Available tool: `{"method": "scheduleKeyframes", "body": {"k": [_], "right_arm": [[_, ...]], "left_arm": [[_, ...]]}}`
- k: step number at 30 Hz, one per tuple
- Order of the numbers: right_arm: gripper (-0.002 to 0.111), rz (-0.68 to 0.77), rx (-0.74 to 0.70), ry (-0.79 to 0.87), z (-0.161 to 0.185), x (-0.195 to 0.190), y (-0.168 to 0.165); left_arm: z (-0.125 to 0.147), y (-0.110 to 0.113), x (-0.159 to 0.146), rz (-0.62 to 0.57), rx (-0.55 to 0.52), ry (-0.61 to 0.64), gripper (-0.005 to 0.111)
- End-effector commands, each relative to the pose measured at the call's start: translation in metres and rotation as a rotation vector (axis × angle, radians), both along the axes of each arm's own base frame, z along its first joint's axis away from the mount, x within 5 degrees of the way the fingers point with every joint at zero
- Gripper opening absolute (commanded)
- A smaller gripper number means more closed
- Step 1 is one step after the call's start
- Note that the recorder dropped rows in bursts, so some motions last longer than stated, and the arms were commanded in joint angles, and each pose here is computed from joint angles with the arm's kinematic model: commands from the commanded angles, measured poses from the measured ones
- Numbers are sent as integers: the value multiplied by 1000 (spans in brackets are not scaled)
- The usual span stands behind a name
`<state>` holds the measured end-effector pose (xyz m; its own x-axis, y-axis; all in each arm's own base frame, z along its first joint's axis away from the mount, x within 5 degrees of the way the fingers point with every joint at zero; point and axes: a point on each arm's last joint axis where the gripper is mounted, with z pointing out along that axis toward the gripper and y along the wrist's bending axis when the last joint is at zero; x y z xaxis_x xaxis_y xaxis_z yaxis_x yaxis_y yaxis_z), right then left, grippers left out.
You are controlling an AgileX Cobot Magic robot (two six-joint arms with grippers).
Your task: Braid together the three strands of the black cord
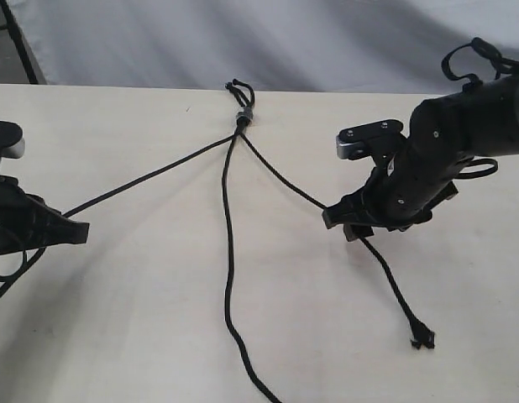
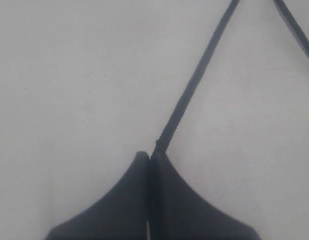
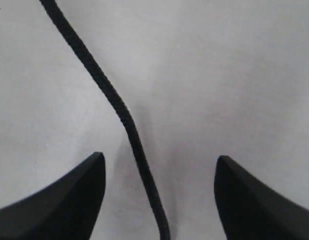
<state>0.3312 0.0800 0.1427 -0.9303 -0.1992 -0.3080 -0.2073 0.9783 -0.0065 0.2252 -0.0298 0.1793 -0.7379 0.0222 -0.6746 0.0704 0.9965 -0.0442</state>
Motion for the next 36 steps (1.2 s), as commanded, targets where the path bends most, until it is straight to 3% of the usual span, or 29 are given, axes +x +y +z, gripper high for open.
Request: {"method": "scheduleKeyframes", "body": {"k": [1,6,9,13,15,18,20,22,27,30,36], "right_arm": [[61,69,47,-8,22,-11,18],[61,311,70,-25,40,-45,83],[61,470,49,32,21,-72,128],[61,566,21,84,-9,-92,158],[61,576,9,108,-17,-96,162],[50,592,-3,128,-24,-100,166],[24,604,-16,131,-26,-100,166],[0,612,-27,139,-26,-100,165],[-1,668,-98,134,2,-93,166],[-1,684,-172,5,33,-81,162],[-1,510,-321,-183,66,-41,121]], "left_arm": [[0,2,-1,17,-14,-8,0],[-17,1,3,45,-28,69,0],[-36,1,5,58,-25,151,0],[-42,0,6,63,-28,171,0],[-42,0,6,65,-29,171,2],[-42,1,6,79,-38,176,21],[-42,1,6,78,-38,174,34],[-42,0,6,78,-39,172,40],[-41,0,6,81,-42,171,40],[-41,1,6,82,-41,173,40],[-41,1,6,82,-41,173,40]]}}
